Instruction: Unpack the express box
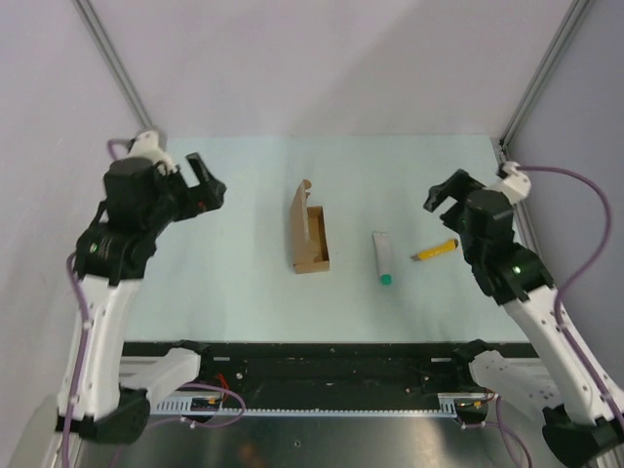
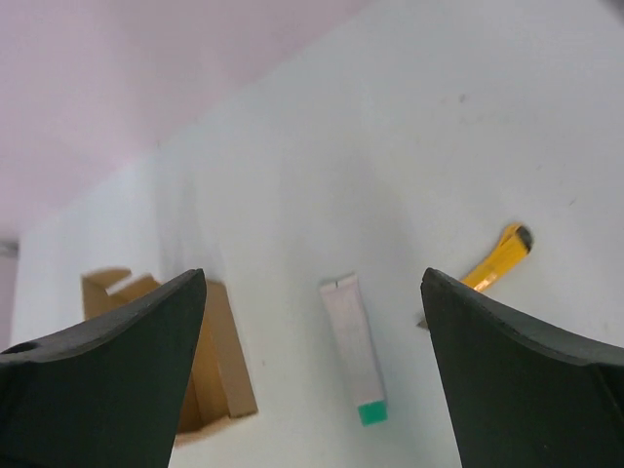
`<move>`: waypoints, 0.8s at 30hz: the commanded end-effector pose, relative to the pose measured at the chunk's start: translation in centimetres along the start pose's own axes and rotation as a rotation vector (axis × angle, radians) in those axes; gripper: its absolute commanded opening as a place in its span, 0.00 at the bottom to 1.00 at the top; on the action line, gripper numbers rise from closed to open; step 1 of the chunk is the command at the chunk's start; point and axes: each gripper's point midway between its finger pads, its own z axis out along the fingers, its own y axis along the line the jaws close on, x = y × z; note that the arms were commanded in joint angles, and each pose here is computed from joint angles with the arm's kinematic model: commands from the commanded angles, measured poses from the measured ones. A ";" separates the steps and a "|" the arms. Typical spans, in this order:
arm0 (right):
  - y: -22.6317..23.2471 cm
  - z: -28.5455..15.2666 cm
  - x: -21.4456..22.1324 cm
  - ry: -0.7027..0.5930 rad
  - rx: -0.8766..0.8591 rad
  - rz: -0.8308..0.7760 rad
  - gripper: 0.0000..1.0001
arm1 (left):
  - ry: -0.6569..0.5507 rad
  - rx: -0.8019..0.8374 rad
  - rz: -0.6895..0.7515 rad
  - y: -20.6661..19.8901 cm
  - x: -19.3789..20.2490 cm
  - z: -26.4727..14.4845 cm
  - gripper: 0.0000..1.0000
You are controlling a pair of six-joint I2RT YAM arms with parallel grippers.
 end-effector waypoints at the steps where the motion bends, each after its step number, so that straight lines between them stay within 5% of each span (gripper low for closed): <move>1: -2.7 -3.8 -5.8 -0.215 0.087 0.073 0.95 | -0.151 -0.137 -0.085 2.9 -1.0 -3.4 1.00; 24: -9.1 -16.6 -15.1 -0.542 0.159 0.265 0.90 | -0.256 0.016 -0.076 1.1 -1.0 -9.1 1.00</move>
